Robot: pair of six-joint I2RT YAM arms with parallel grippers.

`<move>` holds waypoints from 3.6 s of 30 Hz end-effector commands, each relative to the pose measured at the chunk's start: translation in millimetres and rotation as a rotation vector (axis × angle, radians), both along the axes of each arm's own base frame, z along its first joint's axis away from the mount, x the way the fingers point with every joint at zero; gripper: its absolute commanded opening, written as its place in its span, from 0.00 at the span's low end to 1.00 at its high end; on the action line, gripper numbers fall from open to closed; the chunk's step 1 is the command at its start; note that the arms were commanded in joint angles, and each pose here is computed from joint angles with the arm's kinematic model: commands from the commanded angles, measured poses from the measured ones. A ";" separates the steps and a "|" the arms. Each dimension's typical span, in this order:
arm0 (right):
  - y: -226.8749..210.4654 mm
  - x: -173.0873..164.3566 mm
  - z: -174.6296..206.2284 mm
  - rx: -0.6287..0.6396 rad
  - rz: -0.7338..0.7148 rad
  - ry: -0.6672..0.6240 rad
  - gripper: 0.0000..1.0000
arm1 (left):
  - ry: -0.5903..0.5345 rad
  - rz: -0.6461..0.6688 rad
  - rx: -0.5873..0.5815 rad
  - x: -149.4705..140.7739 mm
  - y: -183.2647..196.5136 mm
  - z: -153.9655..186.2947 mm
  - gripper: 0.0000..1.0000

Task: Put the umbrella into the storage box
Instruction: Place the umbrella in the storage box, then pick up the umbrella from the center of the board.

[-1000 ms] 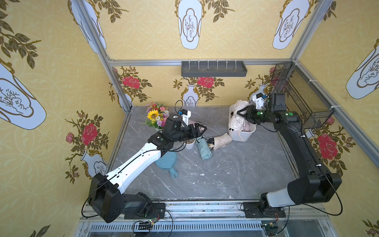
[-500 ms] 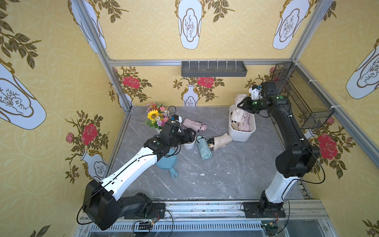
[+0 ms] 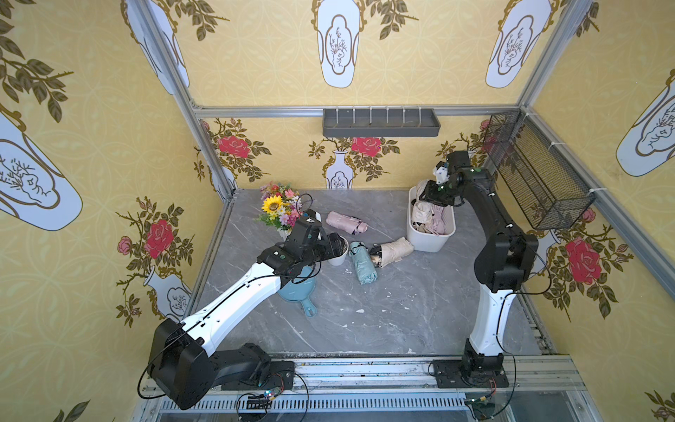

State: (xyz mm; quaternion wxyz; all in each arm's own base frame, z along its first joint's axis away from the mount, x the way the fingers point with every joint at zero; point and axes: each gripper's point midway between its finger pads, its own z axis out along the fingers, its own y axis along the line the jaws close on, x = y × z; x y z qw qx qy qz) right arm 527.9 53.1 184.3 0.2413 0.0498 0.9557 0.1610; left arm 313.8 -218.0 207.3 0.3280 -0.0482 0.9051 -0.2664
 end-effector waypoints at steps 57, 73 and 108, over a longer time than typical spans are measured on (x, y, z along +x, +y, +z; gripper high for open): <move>45.4 -183.1 38.6 0.121 0.054 -0.029 0.72 | 0.375 0.097 0.179 -25.9 -87.2 -86.9 0.77; 52.3 -191.1 49.2 0.161 0.051 -0.051 0.73 | 0.410 0.035 0.214 -5.1 -104.6 -139.1 0.76; 53.0 -212.9 42.3 0.176 0.052 0.016 0.71 | 0.443 -0.013 0.160 -9.9 -101.3 -134.0 0.26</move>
